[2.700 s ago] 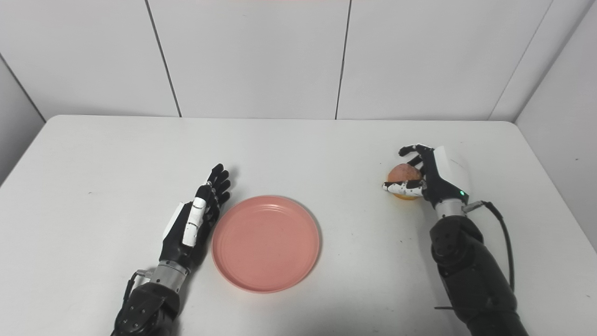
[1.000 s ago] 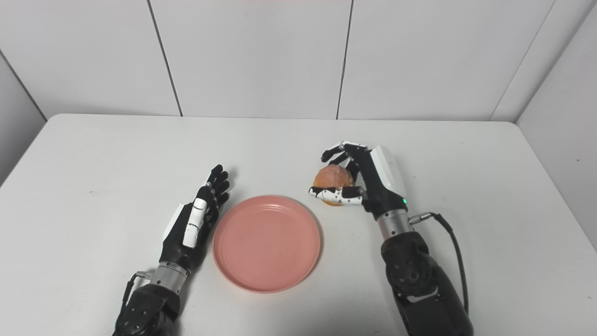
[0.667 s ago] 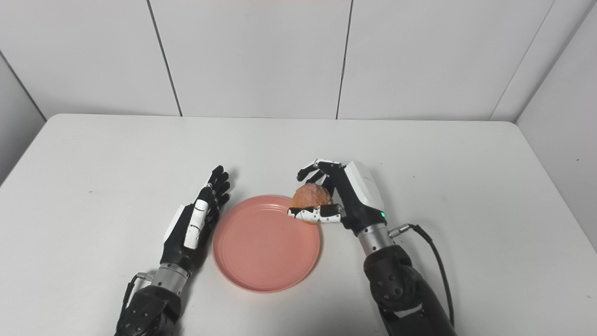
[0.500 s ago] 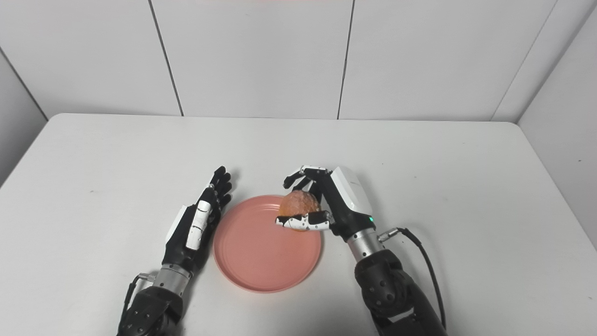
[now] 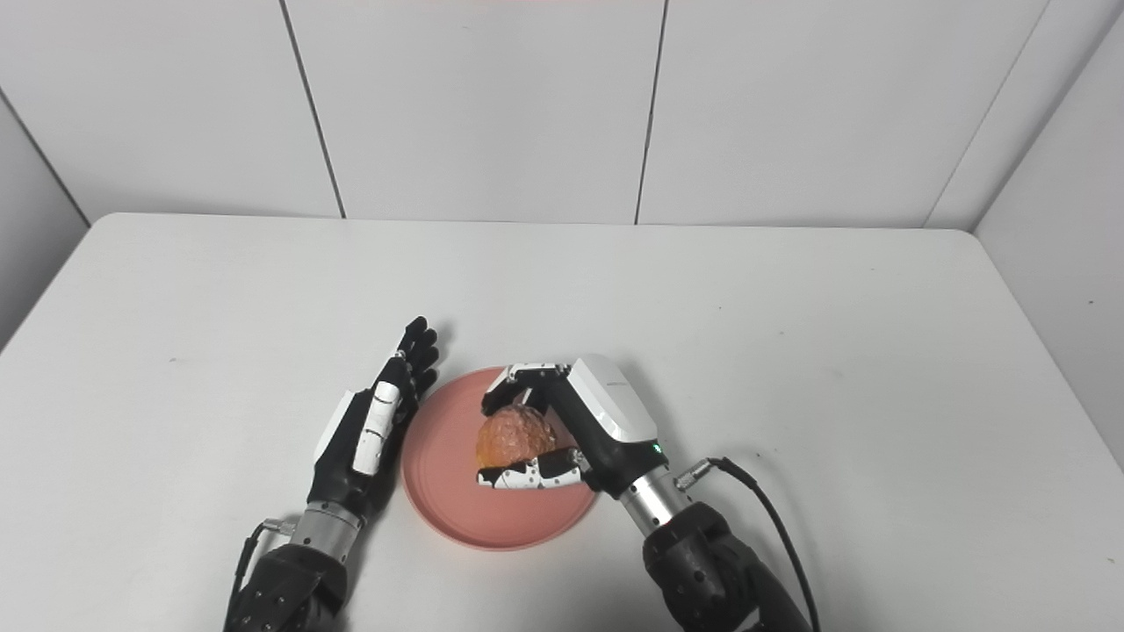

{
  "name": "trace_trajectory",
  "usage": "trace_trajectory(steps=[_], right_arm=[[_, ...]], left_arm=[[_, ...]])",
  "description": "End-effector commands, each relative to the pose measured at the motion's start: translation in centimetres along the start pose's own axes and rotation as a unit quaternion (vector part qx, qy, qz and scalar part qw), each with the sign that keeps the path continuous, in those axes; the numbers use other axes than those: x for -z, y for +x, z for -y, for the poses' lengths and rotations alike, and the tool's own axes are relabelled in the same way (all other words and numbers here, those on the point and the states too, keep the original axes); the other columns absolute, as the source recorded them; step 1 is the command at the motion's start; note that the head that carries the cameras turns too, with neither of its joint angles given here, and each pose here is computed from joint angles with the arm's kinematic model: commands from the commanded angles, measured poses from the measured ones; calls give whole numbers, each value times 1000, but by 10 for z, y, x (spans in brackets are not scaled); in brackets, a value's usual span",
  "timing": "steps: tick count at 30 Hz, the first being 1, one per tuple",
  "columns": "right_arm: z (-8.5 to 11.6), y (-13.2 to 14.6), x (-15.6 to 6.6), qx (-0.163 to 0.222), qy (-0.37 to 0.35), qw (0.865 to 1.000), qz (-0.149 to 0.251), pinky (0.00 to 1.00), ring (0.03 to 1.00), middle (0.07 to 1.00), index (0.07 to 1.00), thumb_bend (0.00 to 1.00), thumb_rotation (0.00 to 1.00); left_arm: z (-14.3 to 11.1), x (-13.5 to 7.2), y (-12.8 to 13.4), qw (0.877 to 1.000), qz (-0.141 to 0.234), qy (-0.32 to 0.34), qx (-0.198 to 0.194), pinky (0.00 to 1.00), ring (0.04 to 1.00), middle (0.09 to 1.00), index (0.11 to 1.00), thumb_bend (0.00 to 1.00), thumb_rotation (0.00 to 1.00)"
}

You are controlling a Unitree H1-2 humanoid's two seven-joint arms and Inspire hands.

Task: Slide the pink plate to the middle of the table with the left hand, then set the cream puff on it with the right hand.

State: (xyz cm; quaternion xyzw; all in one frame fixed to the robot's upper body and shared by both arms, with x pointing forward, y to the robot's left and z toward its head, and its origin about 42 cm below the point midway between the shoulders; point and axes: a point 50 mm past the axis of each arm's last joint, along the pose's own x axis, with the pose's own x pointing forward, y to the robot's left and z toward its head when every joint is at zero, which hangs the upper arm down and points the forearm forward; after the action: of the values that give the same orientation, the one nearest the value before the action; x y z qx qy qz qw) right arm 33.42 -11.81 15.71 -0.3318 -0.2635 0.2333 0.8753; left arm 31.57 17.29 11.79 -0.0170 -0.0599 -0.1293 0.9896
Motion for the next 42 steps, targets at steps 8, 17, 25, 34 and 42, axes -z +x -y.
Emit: trace_trajectory(steps=[8, 17, 25, 34, 42], right_arm=[[6, 2, -11, 6, -28, 997, 65, 449, 508, 504, 475, 517, 0], [9, -1, -11, 14, -72, 995, 75, 448, 553, 511, 479, 516, 0], [13, -2, -9, 6, -82, 995, 57, 567, 686, 722, 496, 497, 102], [15, -6, -6, -36, -78, 996, 29, 639, 763, 815, 499, 494, 131], [17, -10, -8, -71, -87, 994, 15, 729, 839, 884, 810, 472, 100]], left_arm=[[9, 13, -14, 1000, -17, -5, -5, 1000, 1000, 1000, 1000, 631, 1000], [12, 12, -13, 1000, -15, -5, -4, 1000, 1000, 1000, 1000, 611, 1000], [13, 11, -14, 1000, -20, -6, -4, 1000, 1000, 1000, 1000, 614, 1000], [16, 10, -15, 1000, -18, -8, -7, 1000, 1000, 1000, 1000, 615, 1000], [18, 9, -17, 1000, -16, -14, -7, 1000, 1000, 1000, 1000, 603, 1000]])
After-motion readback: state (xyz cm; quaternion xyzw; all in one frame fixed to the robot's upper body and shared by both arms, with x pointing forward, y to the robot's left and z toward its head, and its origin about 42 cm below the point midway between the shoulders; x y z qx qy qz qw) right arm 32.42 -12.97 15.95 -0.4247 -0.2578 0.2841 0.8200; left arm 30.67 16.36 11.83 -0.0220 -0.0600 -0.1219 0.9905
